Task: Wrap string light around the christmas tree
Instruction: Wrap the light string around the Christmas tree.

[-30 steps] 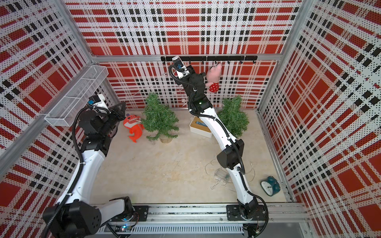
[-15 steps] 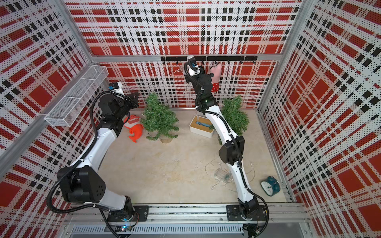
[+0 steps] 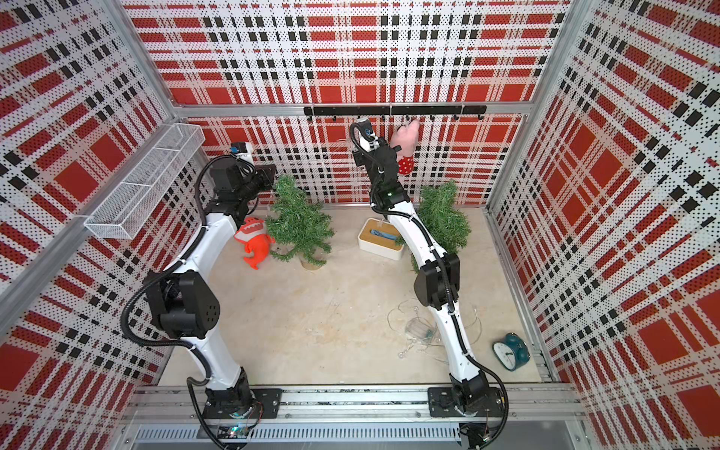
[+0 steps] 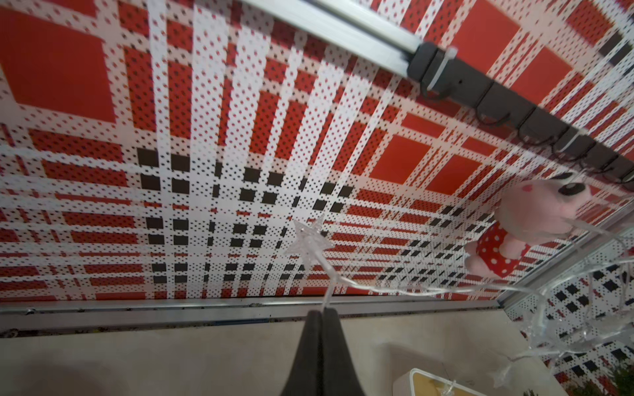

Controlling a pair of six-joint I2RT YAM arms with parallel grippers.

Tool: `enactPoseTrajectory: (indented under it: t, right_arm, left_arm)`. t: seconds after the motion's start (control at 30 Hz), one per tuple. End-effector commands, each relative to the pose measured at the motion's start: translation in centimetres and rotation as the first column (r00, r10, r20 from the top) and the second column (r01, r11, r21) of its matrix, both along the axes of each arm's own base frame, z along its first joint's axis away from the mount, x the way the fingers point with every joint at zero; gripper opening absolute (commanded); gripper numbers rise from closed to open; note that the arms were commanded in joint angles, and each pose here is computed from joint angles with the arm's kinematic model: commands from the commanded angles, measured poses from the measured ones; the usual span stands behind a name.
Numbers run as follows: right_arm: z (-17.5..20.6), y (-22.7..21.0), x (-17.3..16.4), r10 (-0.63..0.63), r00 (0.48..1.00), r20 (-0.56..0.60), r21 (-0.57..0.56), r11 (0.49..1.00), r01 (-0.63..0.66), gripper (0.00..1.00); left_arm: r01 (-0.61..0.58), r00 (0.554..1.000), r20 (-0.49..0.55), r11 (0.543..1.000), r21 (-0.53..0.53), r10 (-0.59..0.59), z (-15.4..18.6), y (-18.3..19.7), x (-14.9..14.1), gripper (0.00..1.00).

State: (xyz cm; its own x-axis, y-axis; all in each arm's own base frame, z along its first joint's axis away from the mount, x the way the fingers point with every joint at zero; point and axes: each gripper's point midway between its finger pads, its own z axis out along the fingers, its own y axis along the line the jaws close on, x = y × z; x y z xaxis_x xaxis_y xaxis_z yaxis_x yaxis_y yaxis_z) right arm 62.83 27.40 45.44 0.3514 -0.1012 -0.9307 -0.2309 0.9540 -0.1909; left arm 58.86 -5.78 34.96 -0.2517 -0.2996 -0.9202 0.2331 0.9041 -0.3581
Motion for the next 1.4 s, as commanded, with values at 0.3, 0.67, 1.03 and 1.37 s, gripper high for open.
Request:
enactPoseTrajectory:
  t: [0.3, 0.67, 1.03, 1.37]
  right_arm:
    - [-0.4, -0.8, -4.0, -0.016, 0.997, -0.081, -0.188, 0.982, 0.001, 0.00]
    - [4.4, 3.4, -5.2, 0.130, 0.991, 0.020, -0.134, 0.983, -0.126, 0.00]
    - [7.2, 5.8, -8.4, 0.234, 0.971, 0.035, -0.072, 0.970, -0.231, 0.00]
    - [5.6, 7.6, -11.2, 0.266, 0.959, -0.100, -0.024, 0.963, -0.270, 0.00]
  left_arm:
    - [0.026, 0.990, -0.137, 0.999, 0.034, -0.021, -6.0, -0.2, -1.5, 0.00]
    - [0.000, 0.995, -0.101, 1.000, -0.012, -0.001, -5.0, 1.1, -4.1, 0.00]
    - [0.002, 0.993, -0.116, 1.000, -0.015, -0.003, -5.7, 1.2, -5.0, 0.00]
    - [-0.003, 0.991, -0.130, 1.000, -0.010, 0.002, -6.7, 1.2, -5.4, 0.00]
